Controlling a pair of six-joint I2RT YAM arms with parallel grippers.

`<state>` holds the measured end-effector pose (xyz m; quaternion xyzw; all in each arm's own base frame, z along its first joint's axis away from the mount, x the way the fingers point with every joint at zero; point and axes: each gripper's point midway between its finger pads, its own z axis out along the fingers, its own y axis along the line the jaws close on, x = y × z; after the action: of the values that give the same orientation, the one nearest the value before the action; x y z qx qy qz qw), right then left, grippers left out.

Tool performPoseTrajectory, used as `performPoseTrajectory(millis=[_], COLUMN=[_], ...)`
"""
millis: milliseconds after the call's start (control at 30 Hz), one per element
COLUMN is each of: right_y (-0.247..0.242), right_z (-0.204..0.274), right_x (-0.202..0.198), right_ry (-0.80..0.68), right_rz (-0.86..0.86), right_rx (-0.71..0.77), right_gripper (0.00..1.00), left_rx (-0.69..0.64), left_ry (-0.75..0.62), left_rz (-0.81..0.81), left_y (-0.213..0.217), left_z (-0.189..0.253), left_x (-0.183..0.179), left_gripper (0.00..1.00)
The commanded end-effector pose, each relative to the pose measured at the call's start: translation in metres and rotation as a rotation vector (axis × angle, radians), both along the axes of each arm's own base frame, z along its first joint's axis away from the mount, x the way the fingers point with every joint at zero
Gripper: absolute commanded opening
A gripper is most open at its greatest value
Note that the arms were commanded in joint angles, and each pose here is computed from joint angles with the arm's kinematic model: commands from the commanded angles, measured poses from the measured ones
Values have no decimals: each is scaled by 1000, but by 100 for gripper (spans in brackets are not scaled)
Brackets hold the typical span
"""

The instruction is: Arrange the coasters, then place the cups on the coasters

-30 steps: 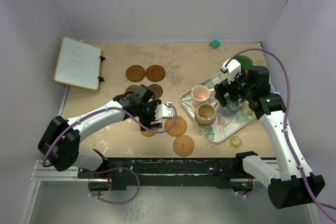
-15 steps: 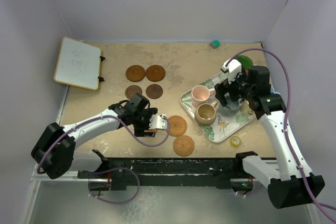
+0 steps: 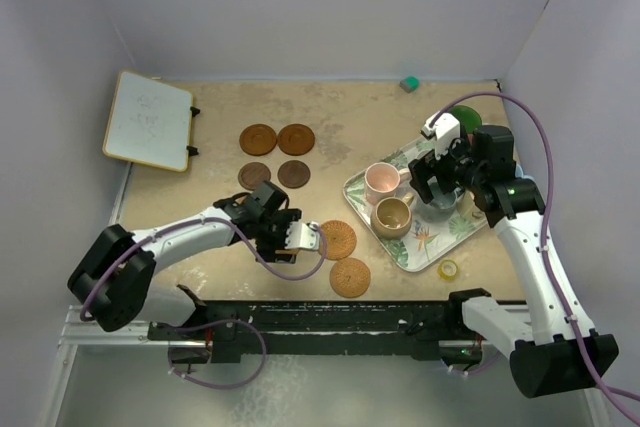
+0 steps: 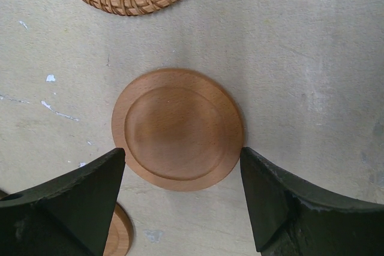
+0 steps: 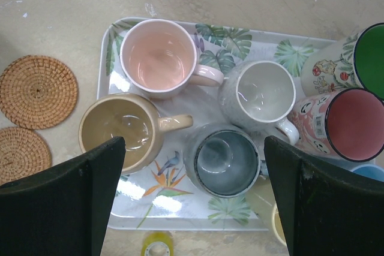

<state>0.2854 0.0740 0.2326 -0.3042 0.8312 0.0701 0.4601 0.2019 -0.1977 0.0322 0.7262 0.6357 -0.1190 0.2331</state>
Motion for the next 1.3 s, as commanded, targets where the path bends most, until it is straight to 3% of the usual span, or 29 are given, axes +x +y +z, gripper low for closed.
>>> performPoseTrajectory(millis=[0,533,967,1267], right_y=[-1,-2,0,1], right_z=[7,9,9,10], right_x=[2,2,1,-1], right_ry=[-32,-39,-35,-38], right_rz=[2,2,9,17], right_rx=[-3,-2,4,10], right_gripper=[100,100,100,100], left_rx=[-2,35,62,98], left_ry=[-29,-47,-112,-101], left_rz=[-4,-21,0,25], left_y=[-5,-10,-28,-26], left_z=[-3,-19,-19,-28], left_x=[6,15,53,73], left_gripper=[74,73,59,56])
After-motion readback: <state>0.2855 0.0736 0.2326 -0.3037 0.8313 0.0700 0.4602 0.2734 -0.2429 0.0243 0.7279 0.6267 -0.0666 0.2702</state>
